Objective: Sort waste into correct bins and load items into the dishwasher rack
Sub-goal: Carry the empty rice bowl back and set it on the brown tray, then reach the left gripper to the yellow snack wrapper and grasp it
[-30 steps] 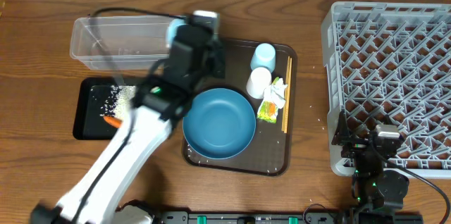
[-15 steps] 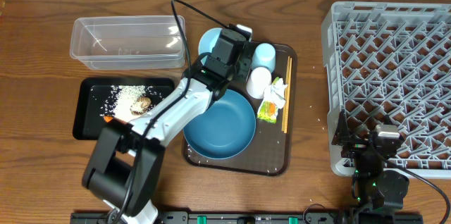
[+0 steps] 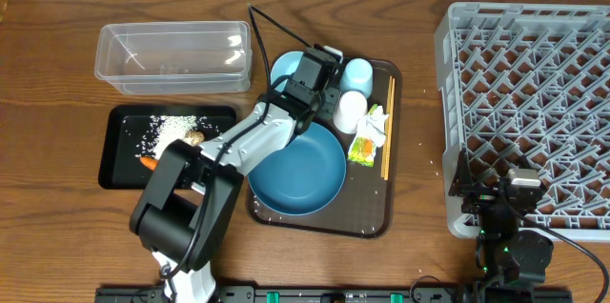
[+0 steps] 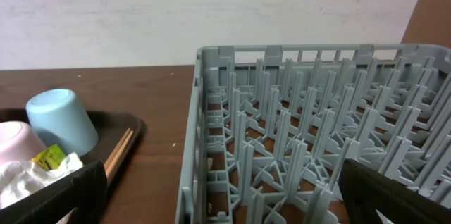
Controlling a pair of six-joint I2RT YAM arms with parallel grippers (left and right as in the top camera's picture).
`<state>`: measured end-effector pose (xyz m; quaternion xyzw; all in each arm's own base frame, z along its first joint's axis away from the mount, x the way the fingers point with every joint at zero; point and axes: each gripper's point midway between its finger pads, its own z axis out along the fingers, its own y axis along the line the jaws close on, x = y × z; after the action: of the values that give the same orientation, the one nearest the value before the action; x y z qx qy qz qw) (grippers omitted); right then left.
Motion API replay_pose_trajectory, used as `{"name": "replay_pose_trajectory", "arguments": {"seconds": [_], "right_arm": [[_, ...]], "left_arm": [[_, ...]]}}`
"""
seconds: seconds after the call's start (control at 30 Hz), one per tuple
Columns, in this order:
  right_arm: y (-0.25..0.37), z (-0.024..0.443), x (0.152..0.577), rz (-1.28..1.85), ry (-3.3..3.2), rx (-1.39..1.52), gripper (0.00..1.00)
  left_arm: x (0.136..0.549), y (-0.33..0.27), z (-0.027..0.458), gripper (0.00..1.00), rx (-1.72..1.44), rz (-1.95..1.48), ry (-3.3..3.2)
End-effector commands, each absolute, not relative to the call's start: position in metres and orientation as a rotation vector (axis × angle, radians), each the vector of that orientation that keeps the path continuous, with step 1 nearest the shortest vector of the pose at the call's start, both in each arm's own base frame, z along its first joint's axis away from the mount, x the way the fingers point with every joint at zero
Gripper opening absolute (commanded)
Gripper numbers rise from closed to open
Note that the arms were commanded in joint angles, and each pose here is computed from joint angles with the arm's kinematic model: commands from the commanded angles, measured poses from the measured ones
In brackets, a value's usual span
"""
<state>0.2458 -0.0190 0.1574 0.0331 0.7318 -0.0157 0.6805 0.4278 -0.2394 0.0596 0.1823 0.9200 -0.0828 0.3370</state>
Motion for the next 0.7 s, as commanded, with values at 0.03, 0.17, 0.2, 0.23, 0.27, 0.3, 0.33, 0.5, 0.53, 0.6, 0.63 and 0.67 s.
{"name": "replay_pose_trajectory", "arguments": {"seconds": [0.03,0.17,0.2,0.23,0.27,0.3,0.33,0.5,0.53,0.6,0.63,0.67], "right_arm": [[-0.020,0.157,0.245,-0.047,1.643,0.071,0.99],[-0.020,0.157,0.245,-0.047,1.643,0.071,0.99],[-0.020,0.157,0.245,-0.047,1.642,0.071,0.99],[-0.020,0.157,0.245,-0.047,1.643,0.071,0.99],[-0.020,0.157,0.245,-0.047,1.643,0.071,0.99],[-0.020,0.157,0.245,-0.047,1.642,0.071,0.99],[-0.020,0.157,0.245,-0.047,1.642,0.071,0.99],[-0.020,0.157,0.245,-0.047,1.643,0.071,0.99],[-0.020,0.157,0.245,-0.047,1.643,0.071,0.99],[-0.020,0.157,0.245,-0.047,1.643,0.071,0.99],[-0.020,0.157,0.245,-0.047,1.642,0.071,0.99],[-0.020,0.157,0.245,-0.047,1.642,0.071,0.99]], "left_arm": [[0.432,-0.237,0.062,0.08,0.479,-0.193,2.394],[0.428,-0.234,0.058,0.24,0.485,-0.184,2.417],[0.427,-0.234,0.057,0.24,0.487,-0.183,2.422],[0.426,-0.233,0.057,0.24,0.488,-0.181,2.427],[0.426,-0.233,0.056,0.26,0.488,-0.180,2.429],[0.425,-0.233,0.056,0.26,0.489,-0.179,2.431],[0.425,-0.233,0.056,0.26,0.489,-0.179,2.431],[0.426,-0.234,0.064,0.27,0.485,-0.186,2.417],[0.426,-0.233,0.069,0.27,0.468,-0.194,2.410],[0.425,-0.233,0.082,0.27,0.433,-0.214,2.396],[0.425,-0.233,0.091,0.27,0.410,-0.227,2.386],[0.423,-0.233,0.101,0.27,0.377,-0.249,2.378]]}}
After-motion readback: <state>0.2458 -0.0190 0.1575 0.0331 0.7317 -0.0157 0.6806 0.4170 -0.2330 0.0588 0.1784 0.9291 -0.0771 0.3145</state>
